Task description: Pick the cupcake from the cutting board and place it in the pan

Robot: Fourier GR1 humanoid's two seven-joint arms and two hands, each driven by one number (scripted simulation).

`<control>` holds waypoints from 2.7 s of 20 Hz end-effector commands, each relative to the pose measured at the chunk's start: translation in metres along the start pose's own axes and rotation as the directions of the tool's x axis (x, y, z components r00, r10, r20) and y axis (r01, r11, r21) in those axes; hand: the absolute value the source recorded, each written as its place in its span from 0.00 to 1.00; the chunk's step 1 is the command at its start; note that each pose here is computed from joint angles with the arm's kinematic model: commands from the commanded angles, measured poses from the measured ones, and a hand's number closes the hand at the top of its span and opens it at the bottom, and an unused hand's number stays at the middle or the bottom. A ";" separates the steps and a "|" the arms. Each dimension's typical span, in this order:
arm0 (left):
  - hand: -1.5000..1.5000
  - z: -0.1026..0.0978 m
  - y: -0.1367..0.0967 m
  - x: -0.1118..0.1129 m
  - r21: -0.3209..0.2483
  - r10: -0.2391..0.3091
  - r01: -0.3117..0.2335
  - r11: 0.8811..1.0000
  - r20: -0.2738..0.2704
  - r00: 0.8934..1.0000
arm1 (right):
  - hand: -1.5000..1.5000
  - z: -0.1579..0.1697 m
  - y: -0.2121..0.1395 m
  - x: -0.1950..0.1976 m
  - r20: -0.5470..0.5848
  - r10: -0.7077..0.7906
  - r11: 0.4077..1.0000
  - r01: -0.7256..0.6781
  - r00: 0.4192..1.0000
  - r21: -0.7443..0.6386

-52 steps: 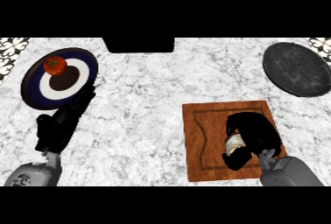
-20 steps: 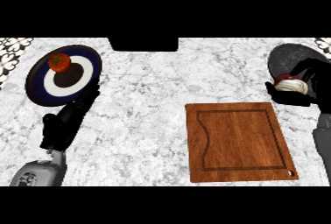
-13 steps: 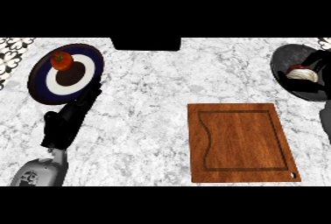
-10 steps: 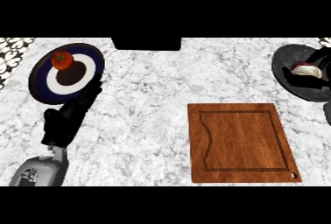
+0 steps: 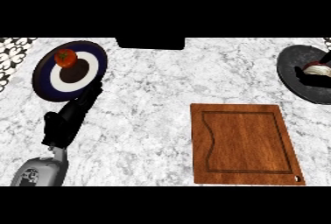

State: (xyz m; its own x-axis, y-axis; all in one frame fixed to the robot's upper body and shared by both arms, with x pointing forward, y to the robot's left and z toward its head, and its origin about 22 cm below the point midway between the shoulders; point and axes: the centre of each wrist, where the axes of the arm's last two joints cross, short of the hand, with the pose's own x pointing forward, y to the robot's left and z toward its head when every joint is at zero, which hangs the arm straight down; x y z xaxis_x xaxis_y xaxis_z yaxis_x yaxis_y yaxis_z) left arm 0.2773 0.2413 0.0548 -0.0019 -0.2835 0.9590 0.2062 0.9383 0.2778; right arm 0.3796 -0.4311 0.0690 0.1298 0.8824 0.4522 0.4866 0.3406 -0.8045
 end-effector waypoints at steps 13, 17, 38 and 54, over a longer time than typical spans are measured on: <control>0.50 -0.013 -0.009 0.015 -0.038 0.003 -0.002 0.999 0.030 1.000 | 0.00 -0.004 -0.014 -0.017 -0.250 -0.134 0.972 0.176 0.959 0.158; 0.50 -0.008 -0.010 0.006 -0.020 0.022 -0.022 1.000 0.027 0.999 | 0.00 -0.004 -0.014 -0.018 -0.225 -0.353 0.930 0.366 0.908 0.019; 0.50 -0.004 -0.009 0.000 0.004 0.023 -0.023 1.000 0.003 1.000 | 0.00 0.070 -0.069 -0.125 -0.063 -0.712 0.698 0.715 0.699 0.040; 0.50 0.006 -0.001 0.002 0.025 0.005 -0.005 1.000 0.000 1.000 | 0.00 0.142 -0.044 -0.156 -0.052 -0.721 0.690 0.723 0.691 0.041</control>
State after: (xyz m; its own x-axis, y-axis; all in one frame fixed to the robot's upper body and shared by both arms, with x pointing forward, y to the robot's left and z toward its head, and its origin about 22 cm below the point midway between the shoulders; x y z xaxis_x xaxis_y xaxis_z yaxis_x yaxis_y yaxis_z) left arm 0.2761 0.2419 0.0525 0.0114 -0.2778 0.9606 0.1912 0.9435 0.2706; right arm 0.2330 -0.5415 -0.0005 -0.1499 0.3549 0.9228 0.4145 0.8699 -0.2672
